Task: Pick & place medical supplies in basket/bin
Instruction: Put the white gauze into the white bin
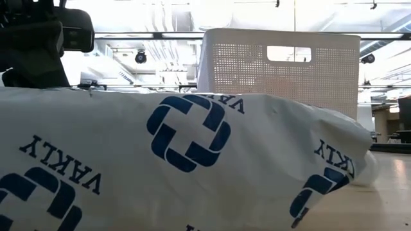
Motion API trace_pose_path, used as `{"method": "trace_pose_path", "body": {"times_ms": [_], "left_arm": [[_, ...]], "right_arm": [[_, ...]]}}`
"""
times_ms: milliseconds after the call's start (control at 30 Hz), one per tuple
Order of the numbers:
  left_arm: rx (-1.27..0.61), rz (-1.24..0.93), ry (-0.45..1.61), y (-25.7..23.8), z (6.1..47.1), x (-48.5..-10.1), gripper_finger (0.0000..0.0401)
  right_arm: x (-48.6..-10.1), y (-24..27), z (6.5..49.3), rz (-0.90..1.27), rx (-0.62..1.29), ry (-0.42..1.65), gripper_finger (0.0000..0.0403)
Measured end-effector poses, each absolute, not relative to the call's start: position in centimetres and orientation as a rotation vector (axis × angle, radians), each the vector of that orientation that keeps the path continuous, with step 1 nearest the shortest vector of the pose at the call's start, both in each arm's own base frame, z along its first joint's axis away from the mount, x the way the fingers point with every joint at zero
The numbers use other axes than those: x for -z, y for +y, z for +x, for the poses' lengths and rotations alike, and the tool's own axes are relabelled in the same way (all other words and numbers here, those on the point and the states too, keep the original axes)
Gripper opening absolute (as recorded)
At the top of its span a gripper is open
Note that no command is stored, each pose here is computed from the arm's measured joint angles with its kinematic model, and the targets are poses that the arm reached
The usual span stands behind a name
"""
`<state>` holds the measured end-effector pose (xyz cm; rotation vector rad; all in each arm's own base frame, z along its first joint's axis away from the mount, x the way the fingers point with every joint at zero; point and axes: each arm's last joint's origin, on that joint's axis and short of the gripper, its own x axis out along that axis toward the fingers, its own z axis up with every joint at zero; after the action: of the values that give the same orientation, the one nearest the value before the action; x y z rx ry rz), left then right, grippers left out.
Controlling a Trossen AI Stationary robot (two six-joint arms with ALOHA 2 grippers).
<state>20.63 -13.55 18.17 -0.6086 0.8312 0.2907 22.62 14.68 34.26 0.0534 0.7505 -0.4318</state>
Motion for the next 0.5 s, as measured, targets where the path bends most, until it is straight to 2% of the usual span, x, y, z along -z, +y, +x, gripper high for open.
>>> {"method": "trace_pose_path", "body": {"times_ms": [133, 233, 333, 500], "left_arm": [[-0.299, -0.6, 0.836, -13.4, 20.5, -17.9, 0.0281], [-0.303, -0.595, 0.841, -13.3, 20.3, -17.6, 0.0281], [-0.305, -0.593, 0.844, -13.3, 20.3, -17.5, 0.0281], [-0.3, -0.6, 0.836, -13.4, 20.4, -17.8, 0.0281]], "right_arm": [[-33.7, 17.7, 22.9, -0.007, 0.121, 0.839, 0.0286], [-30.8, 19.9, 23.6, -0.181, -0.035, 0.976, 0.0286], [-27.7, 21.2, 25.0, -0.365, -0.096, 1.06, 0.0287], [-22.9, 21.9, 28.3, -0.448, -0.097, 1.138, 0.0282]]}}
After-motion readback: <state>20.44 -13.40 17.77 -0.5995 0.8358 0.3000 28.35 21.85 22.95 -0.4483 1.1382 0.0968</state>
